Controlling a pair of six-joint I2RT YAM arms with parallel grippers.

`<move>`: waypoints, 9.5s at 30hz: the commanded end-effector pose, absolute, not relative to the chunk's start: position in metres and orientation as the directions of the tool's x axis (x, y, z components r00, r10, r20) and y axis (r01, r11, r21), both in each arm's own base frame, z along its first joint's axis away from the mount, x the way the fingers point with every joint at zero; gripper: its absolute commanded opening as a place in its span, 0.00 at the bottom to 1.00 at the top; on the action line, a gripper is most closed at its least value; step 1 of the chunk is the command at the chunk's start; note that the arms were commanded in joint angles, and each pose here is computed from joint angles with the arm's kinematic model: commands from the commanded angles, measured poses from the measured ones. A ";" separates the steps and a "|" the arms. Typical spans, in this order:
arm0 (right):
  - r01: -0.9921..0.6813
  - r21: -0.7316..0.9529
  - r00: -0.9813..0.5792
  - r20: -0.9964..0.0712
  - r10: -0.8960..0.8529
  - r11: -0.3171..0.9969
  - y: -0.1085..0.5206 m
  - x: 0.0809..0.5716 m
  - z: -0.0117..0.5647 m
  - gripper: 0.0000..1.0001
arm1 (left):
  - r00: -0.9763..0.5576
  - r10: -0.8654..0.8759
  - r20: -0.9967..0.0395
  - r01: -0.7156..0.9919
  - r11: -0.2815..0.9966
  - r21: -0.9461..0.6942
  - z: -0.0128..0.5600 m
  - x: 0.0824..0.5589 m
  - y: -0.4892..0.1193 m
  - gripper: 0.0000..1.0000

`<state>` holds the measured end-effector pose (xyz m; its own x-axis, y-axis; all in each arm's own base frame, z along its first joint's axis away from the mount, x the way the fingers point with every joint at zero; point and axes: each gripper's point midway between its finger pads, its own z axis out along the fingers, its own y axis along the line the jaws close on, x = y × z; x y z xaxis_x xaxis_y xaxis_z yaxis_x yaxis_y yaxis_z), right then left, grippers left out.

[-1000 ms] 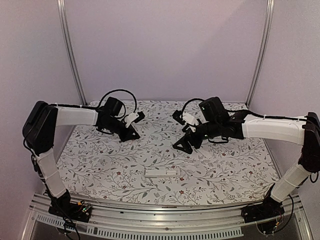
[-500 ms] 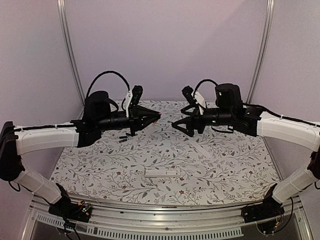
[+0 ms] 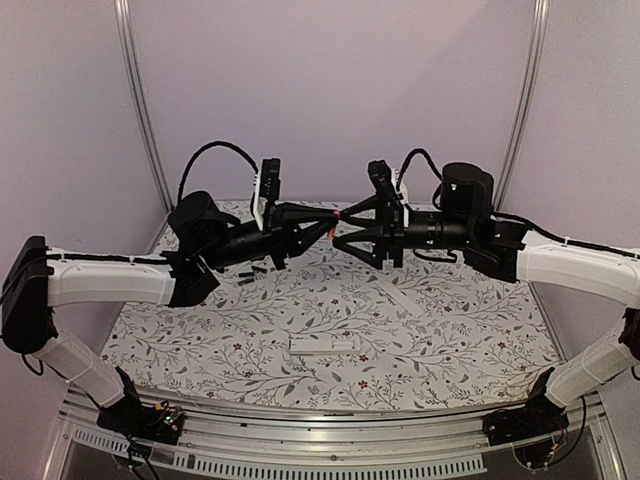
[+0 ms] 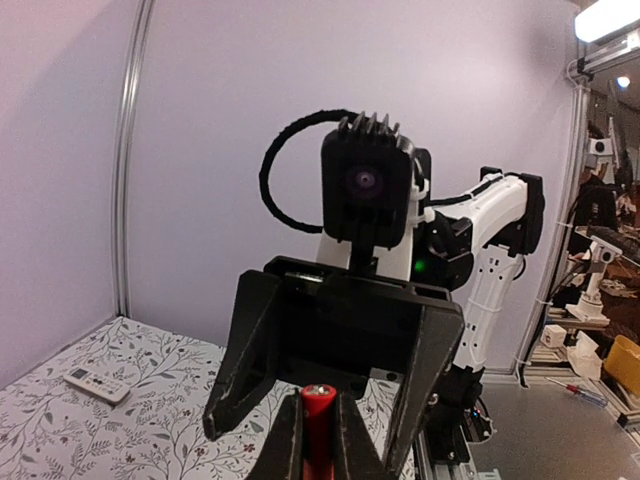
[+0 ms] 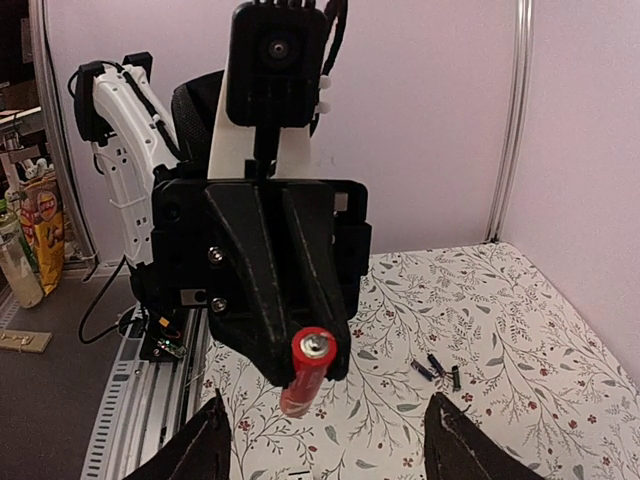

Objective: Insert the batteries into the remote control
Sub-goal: Pass from the left arm to the right, then place the battery in the battery compartment, then load the battery into the battery compartment, then pick up the battery from the center of the board.

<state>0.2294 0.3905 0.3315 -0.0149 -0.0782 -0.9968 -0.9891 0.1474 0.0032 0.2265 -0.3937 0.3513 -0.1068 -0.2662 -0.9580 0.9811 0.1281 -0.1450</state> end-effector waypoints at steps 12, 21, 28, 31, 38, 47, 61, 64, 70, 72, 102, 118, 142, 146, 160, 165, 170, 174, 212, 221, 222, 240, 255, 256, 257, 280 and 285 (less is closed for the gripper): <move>-0.995 -0.048 0.044 -0.998 -0.049 0.089 0.393 0.217 0.342 0.36 | -0.087 -0.294 -0.952 0.991 0.074 -0.113 0.359 0.214 -0.406 0.00; -0.996 -0.044 0.041 -0.998 -0.048 0.073 0.397 0.217 0.343 0.25 | -0.091 -0.286 -0.954 0.991 0.068 -0.115 0.355 0.214 -0.409 0.00; -0.997 -0.036 0.032 -0.998 -0.057 0.070 0.396 0.216 0.340 0.21 | -0.090 -0.297 -0.951 0.991 0.068 -0.115 0.355 0.211 -0.406 0.00; -0.996 -0.036 0.031 -0.998 -0.063 0.077 0.395 0.216 0.339 0.23 | -0.079 -0.297 -0.951 0.992 0.071 -0.105 0.356 0.210 -0.405 0.00; -0.997 -0.031 0.027 -0.998 -0.062 0.071 0.398 0.218 0.341 0.11 | -0.075 -0.290 -0.954 0.993 0.070 -0.100 0.354 0.210 -0.406 0.00; -0.997 -0.022 0.016 -0.998 -0.066 0.080 0.398 0.220 0.339 0.00 | -0.100 -0.273 -0.957 0.990 0.070 -0.123 0.344 0.211 -0.408 0.00; -0.984 -0.026 0.001 -0.991 -0.136 0.179 0.390 0.234 0.326 0.00 | -0.080 -0.243 -0.967 0.988 0.111 -0.109 0.343 0.213 -0.401 0.63; -0.970 -0.040 -0.008 -0.981 -0.196 0.241 0.384 0.243 0.315 0.00 | -0.070 -0.213 -0.975 0.980 0.169 -0.107 0.336 0.217 -0.395 0.64; -0.933 -0.062 -0.093 -0.911 -0.402 0.355 0.365 0.261 0.268 0.00 | -0.090 -0.021 -0.996 0.933 0.347 -0.092 0.292 0.231 -0.373 0.71; -0.924 -0.072 -0.134 -0.860 -0.493 0.377 0.355 0.263 0.242 0.00 | -0.126 0.113 -0.986 0.899 0.434 -0.065 0.258 0.239 -0.360 0.72; -0.985 -0.035 -0.149 -0.302 -0.942 0.167 0.376 0.222 0.041 0.00 | -0.372 0.142 -0.917 0.681 0.713 -0.167 0.120 0.245 -0.274 0.70; -0.986 -0.075 -0.126 -0.270 -0.954 0.152 0.374 0.223 0.037 0.05 | -0.361 0.132 -0.923 0.671 0.724 -0.159 0.123 0.256 -0.263 0.70; -0.993 -0.066 -0.060 -0.400 -0.914 0.094 0.403 0.223 0.072 0.28 | -0.374 0.101 -0.922 0.662 0.726 -0.189 0.126 0.258 -0.257 0.70; -0.998 -0.048 -0.022 -0.442 -0.897 0.048 0.413 0.218 0.076 0.25 | -0.382 0.078 -0.921 0.649 0.732 -0.207 0.127 0.256 -0.252 0.71; -0.999 -0.037 -0.017 -0.387 -0.922 0.034 0.406 0.217 0.041 0.07 | -0.384 0.082 -0.920 0.633 0.748 -0.198 0.126 0.257 -0.246 0.70; -0.998 -0.048 -0.018 -0.369 -0.929 0.039 0.401 0.219 0.034 0.05 | -0.386 0.085 -0.919 0.633 0.748 -0.197 0.126 0.257 -0.246 0.71; -0.998 -0.054 -0.019 -0.343 -0.939 0.040 0.391 0.218 0.026 0.05 | -0.384 0.086 -0.919 0.633 0.749 -0.195 0.126 0.257 -0.246 0.71; -0.997 -0.051 -0.032 -0.343 -0.939 0.053 0.387 0.219 0.025 0.05 | -0.380 0.089 -0.921 0.635 0.749 -0.190 0.127 0.258 -0.246 0.70; -0.777 -0.022 -0.379 -0.782 -0.495 0.629 0.345 0.325 0.195 0.42 | -0.533 0.210 -0.820 0.510 0.853 -0.112 0.164 0.453 -0.234 0.76; -0.804 -0.023 -0.340 -0.803 -0.490 0.595 0.338 0.310 0.202 0.46 | 0.033 0.770 -0.637 0.860 0.303 0.411 0.129 0.444 -0.252 0.70; -0.807 -0.022 -0.337 -0.804 -0.490 0.591 0.337 0.308 0.202 0.47 | 0.024 0.795 -0.607 0.874 0.279 0.399 0.122 0.447 -0.249 0.70; -0.826 -0.027 -0.312 -0.810 -0.496 0.563 0.325 0.291 0.200 0.48 | 0.015 0.909 -0.417 0.983 0.064 0.174 0.030 0.456 -0.222 0.65; -0.829 -0.019 -0.319 -0.806 -0.500 0.559 0.330 0.293 0.196 0.48 | -0.062 0.907 -0.417 0.983 0.127 0.129 0.012 0.462 -0.212 0.52; -0.830 -0.016 -0.321 -0.804 -0.501 0.558 0.330 0.293 0.194 0.48 | -0.064 0.906 -0.419 0.983 0.130 0.131 0.011 0.463 -0.213 0.50; -0.830 -0.015 -0.321 -0.805 -0.499 0.558 0.330 0.293 0.195 0.48 | -0.068 0.904 -0.422 0.981 0.137 0.135 0.010 0.465 -0.214 0.47; -0.832 -0.036 -0.302 -0.808 -0.506 0.553 0.328 0.292 0.203 0.48 | -0.146 0.898 -0.415 0.964 0.223 0.145 -0.006 0.477 -0.207 0.28; -0.831 -0.032 -0.308 -0.804 -0.508 0.555 0.327 0.292 0.200 0.48 | -0.185 0.892 -0.413 0.949 0.271 0.161 -0.006 0.484 -0.201 0.26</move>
